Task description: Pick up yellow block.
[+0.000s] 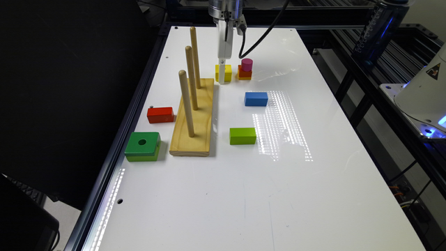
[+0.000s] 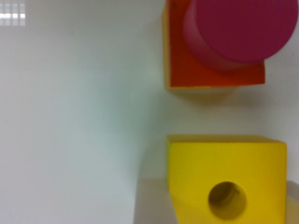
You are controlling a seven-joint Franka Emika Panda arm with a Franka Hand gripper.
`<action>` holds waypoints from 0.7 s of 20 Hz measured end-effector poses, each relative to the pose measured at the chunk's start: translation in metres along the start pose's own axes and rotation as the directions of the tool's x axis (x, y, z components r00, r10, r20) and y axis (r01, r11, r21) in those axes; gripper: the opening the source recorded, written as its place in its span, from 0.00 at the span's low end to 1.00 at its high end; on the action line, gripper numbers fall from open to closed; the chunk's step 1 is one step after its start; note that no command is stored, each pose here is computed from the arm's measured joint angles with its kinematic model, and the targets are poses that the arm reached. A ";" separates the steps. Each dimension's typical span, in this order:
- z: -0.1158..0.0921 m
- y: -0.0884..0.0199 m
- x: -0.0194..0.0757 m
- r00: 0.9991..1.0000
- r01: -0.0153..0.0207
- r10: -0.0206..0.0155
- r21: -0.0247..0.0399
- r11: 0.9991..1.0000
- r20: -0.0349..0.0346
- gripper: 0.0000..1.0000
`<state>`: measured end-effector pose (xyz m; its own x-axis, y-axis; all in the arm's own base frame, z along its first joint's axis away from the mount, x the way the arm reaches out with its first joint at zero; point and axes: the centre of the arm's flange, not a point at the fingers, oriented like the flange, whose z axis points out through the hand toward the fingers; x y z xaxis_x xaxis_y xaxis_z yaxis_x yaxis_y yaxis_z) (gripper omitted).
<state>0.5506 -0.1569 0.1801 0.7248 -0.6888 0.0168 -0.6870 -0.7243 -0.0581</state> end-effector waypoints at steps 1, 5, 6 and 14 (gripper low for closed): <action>-0.003 -0.001 0.0003 1.000 0.001 -0.001 -0.001 1.000 -0.002 0.00; -0.018 -0.003 0.0008 1.000 0.002 -0.002 -0.007 1.000 -0.010 0.00; -0.022 -0.003 0.0008 1.000 0.002 -0.002 -0.008 1.000 -0.011 0.00; -0.026 -0.004 -0.0002 1.000 0.003 -0.003 -0.012 1.000 -0.010 0.00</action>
<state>0.5517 -0.1548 0.2068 0.7261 -0.6871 0.0266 -0.6857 -0.7264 -0.0465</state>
